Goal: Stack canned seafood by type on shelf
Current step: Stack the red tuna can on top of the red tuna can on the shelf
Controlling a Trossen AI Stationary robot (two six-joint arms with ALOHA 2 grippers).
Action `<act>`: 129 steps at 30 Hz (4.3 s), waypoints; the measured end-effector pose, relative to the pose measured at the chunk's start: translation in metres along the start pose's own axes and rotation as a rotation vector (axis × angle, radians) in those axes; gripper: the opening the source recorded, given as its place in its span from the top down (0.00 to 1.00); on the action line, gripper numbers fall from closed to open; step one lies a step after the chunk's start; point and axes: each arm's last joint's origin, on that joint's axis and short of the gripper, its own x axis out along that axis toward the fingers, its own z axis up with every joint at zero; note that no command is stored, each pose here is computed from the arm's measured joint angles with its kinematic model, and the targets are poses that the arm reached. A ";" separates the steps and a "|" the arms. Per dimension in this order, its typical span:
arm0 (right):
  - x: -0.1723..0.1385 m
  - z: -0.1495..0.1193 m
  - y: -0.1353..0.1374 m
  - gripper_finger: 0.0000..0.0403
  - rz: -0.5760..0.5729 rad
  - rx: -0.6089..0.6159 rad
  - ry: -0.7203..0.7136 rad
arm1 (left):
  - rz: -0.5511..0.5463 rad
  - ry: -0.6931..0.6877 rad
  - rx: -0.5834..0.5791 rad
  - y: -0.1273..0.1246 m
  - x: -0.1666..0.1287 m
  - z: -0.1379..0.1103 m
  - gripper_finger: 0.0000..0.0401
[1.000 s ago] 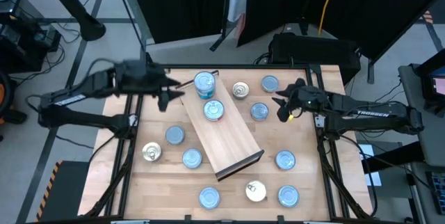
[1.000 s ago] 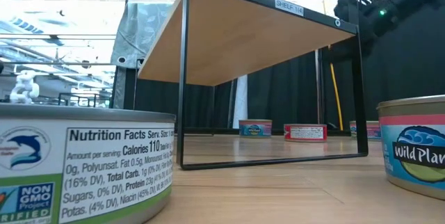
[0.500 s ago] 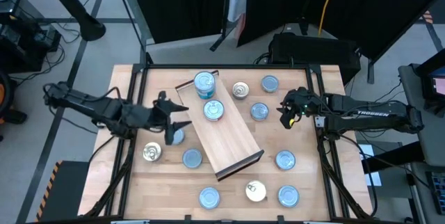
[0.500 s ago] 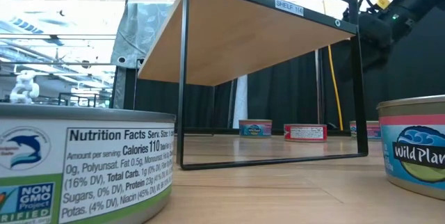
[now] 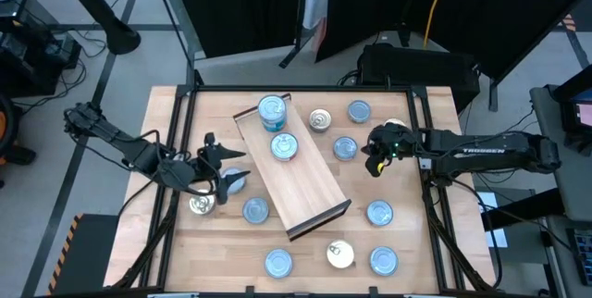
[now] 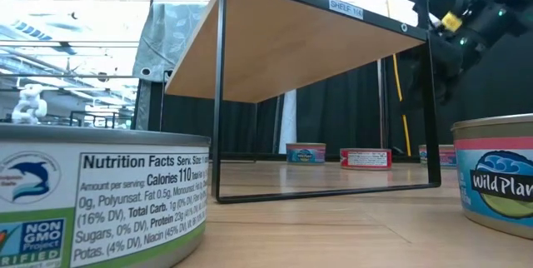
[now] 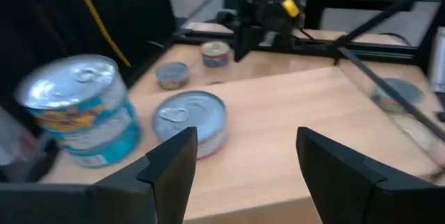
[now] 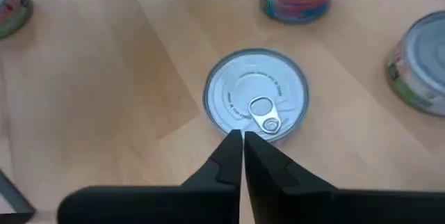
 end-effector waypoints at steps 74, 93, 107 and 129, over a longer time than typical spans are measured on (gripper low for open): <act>0.021 0.057 0.003 0.21 0.034 -0.459 -0.005 | -0.060 0.084 0.013 -0.010 0.012 -0.009 0.39; 0.075 0.052 -0.001 0.19 0.087 -0.466 0.068 | -0.060 0.085 0.010 -0.010 0.012 -0.009 0.39; 0.092 0.043 -0.010 0.53 0.072 -0.444 0.144 | -0.059 0.086 0.017 -0.010 0.012 -0.010 0.39; -0.029 0.102 0.005 0.67 0.040 -0.292 -0.217 | -0.057 0.090 0.021 -0.010 0.012 -0.010 0.39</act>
